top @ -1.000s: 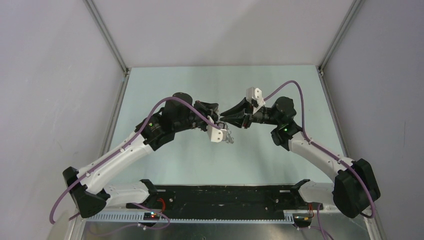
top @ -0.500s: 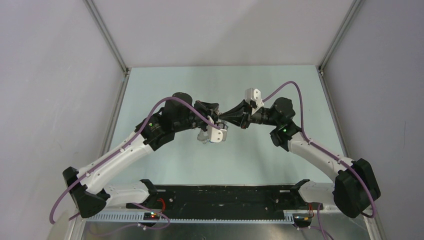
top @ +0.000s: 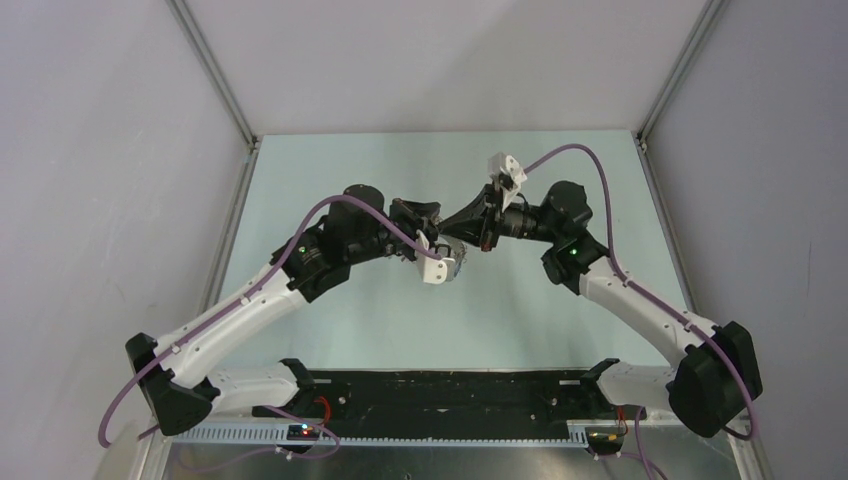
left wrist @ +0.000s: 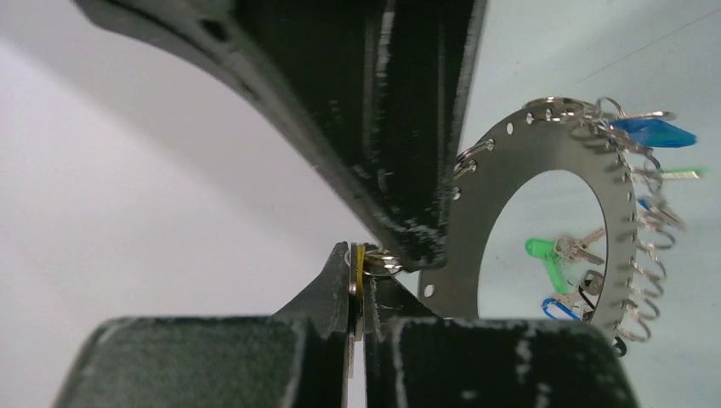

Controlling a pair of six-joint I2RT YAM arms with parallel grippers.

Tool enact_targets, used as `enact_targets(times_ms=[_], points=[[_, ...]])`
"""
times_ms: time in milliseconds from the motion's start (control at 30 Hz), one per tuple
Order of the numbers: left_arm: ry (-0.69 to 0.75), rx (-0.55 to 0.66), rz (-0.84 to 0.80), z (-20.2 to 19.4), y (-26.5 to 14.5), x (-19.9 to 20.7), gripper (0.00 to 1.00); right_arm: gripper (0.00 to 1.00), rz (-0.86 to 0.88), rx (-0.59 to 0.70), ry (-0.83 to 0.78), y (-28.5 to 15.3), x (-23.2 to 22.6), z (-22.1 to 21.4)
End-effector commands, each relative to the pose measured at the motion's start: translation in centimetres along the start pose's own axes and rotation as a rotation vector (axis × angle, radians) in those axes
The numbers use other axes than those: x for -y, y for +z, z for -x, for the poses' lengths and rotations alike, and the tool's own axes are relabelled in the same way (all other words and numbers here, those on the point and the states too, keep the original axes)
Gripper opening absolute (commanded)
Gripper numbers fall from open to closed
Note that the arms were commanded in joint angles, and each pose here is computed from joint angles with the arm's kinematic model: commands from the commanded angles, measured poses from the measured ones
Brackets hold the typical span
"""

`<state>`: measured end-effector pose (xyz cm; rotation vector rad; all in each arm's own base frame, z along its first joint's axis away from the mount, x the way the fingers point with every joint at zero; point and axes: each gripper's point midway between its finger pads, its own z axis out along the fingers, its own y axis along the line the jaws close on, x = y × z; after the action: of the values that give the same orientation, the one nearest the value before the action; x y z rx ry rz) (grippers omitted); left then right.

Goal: Remove the keys from the keyring

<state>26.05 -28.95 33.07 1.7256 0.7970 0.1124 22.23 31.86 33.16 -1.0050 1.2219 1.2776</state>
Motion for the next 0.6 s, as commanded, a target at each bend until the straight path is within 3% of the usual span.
enact_targets(times_ms=[0, 100, 133, 200, 367, 567], points=[[0.039, 0.021, 0.041, 0.7, -0.2, -1.0, 0.0, 0.0, -0.062, 0.042, 0.181, 0.4, 0.3, 4.5], [0.043, 0.018, 0.04, 0.6, -0.2, -0.8, 0.0, 0.02, -0.074, 0.053, 0.308, 0.2, 1.1, 5.0], [0.045, 0.015, 0.041, 0.6, -0.3, -0.8, 0.0, 0.17, -0.065, 0.067, 0.365, 0.0, 1.1, 5.5], [0.047, 0.008, 0.042, 0.4, -0.2, -0.8, 0.0, 0.35, -0.043, 0.072, 0.418, -0.2, 1.0, 5.8], [0.048, 0.007, 0.059, 0.5, -0.5, -1.1, 0.0, 0.41, -0.102, 0.015, 0.366, -1.5, 1.1, 4.7], [0.049, 0.048, 0.065, 1.3, -0.9, -1.2, 0.0, 0.42, -0.207, -0.028, 0.07, -3.4, 1.9, 4.1]])
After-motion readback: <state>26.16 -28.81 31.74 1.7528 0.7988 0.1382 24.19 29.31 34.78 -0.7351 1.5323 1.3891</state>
